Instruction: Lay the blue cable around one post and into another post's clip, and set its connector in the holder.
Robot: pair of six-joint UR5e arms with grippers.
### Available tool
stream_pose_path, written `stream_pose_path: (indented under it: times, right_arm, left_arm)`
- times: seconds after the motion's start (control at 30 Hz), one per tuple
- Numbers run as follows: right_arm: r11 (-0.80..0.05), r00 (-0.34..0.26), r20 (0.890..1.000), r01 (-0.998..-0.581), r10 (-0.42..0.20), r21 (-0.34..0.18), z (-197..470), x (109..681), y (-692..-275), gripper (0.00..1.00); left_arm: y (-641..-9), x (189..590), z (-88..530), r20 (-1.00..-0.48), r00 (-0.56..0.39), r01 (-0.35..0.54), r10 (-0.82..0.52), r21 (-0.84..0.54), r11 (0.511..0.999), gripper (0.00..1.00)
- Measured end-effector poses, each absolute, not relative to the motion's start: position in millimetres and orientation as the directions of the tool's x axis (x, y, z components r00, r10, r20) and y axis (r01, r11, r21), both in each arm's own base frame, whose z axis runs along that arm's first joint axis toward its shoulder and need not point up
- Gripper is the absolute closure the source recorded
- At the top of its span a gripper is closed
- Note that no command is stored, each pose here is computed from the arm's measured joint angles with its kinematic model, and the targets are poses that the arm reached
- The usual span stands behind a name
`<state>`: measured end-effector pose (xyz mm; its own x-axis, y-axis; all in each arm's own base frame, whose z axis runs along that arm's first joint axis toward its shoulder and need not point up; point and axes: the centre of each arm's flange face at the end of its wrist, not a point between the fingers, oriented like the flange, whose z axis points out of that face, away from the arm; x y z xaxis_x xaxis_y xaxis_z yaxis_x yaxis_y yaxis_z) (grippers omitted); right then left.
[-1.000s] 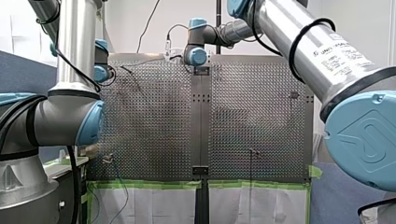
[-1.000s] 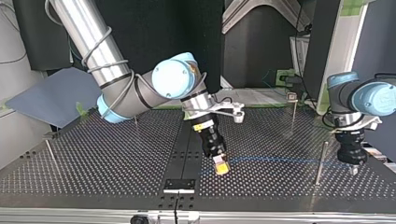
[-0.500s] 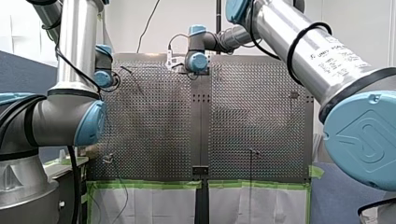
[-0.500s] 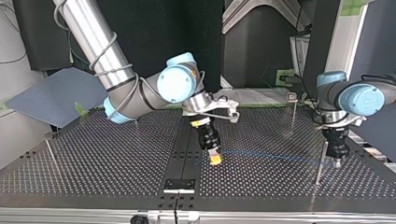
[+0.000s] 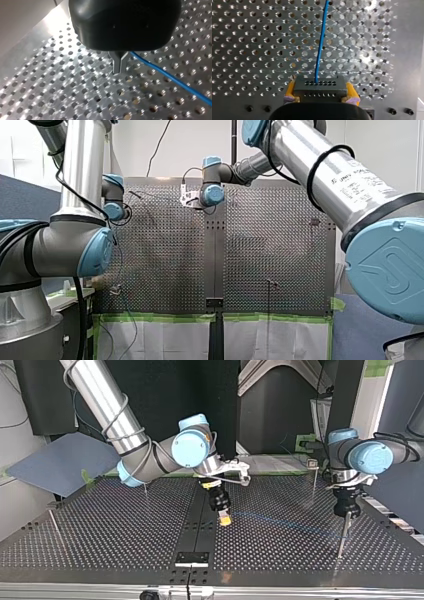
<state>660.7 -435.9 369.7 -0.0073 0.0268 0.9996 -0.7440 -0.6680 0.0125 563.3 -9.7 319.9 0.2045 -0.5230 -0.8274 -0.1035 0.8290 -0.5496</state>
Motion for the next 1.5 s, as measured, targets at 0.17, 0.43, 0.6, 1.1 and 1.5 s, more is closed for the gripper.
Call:
stream_pose_path:
  times: [0.17, 0.43, 0.6, 1.1, 1.5]
  right_arm:
    - [-0.667, 0.000, 1.000, -0.745, 0.020, 0.013, 362, 660, -435, 1.00]
    - [-0.663, 0.014, 1.000, -0.748, 0.007, 0.016, 353, 657, -435, 1.00]
    - [-0.651, 0.023, 1.000, -0.759, -0.002, 0.016, 341, 652, -439, 1.00]
    - [-0.581, -0.005, 0.998, -0.813, -0.055, -0.036, 293, 613, -476, 1.00]
    - [-0.476, -0.056, 0.995, -0.875, -0.079, -0.087, 254, 556, -526, 1.00]
  left_arm:
    - [-14, 560, 317, -0.827, 0.193, -0.126, -0.528, -0.554, 0.823, 0.32]
    - [-21, 556, 313, -0.833, 0.181, -0.168, -0.523, -0.550, 0.818, 0.00]
    - [-25, 556, 314, -0.836, 0.185, -0.165, -0.516, -0.544, 0.823, 0.00]
    - [-34, 561, 270, -0.831, 0.142, -0.186, -0.537, -0.556, 0.810, 0.00]
    - [-33, 562, 260, -0.840, 0.136, -0.215, -0.526, -0.543, 0.812, 0.00]
